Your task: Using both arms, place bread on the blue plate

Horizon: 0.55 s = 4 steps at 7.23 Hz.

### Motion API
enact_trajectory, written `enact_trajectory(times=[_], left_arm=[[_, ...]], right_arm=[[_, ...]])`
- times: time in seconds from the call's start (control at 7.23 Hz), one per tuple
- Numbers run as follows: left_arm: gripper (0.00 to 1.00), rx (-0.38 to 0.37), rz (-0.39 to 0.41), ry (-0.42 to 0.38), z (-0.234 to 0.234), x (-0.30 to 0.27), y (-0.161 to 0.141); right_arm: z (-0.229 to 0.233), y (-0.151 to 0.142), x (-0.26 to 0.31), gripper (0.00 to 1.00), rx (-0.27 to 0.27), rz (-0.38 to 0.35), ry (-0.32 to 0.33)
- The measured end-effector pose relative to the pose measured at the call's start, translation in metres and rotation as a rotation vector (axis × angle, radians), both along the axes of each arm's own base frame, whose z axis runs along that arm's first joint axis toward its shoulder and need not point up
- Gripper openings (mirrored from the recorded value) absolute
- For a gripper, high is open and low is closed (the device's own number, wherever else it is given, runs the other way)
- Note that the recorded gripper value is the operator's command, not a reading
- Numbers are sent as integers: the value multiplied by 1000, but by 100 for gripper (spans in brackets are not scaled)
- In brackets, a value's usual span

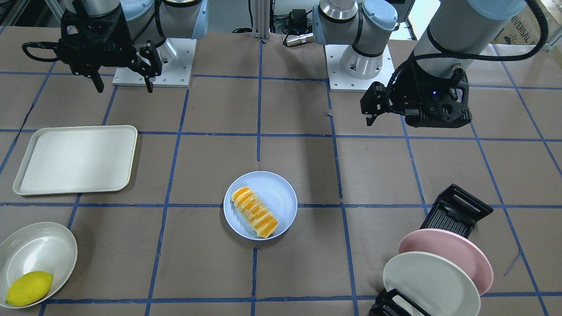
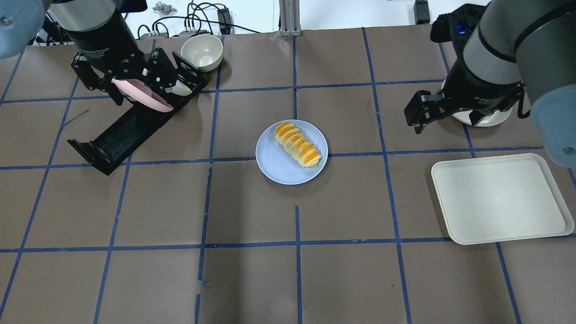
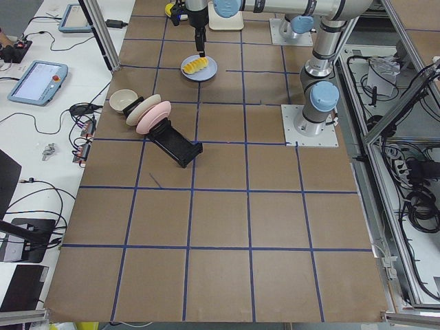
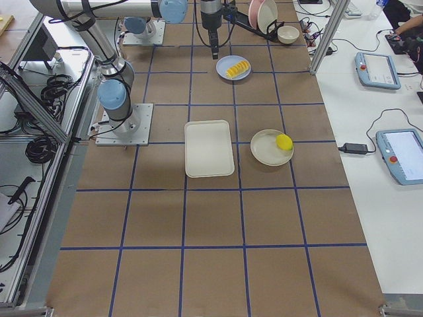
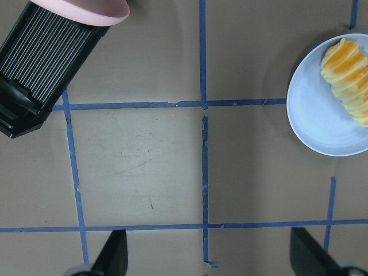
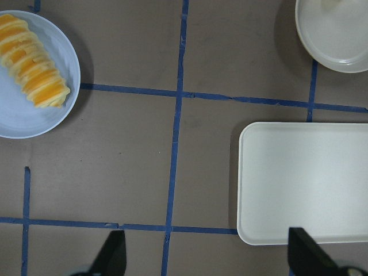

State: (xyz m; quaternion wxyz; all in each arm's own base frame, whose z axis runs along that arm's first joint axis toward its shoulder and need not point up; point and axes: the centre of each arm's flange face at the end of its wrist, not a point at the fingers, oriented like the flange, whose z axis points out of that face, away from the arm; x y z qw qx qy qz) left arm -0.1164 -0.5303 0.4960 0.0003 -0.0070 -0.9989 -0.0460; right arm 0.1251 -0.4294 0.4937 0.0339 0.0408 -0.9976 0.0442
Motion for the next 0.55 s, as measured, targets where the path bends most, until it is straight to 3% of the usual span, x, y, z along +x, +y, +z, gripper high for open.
enact_trajectory(times=[0.55], left_arm=[[100, 9, -4, -39, 0, 0, -2]], right_arm=[[7, -11, -2, 99, 60, -11, -9]])
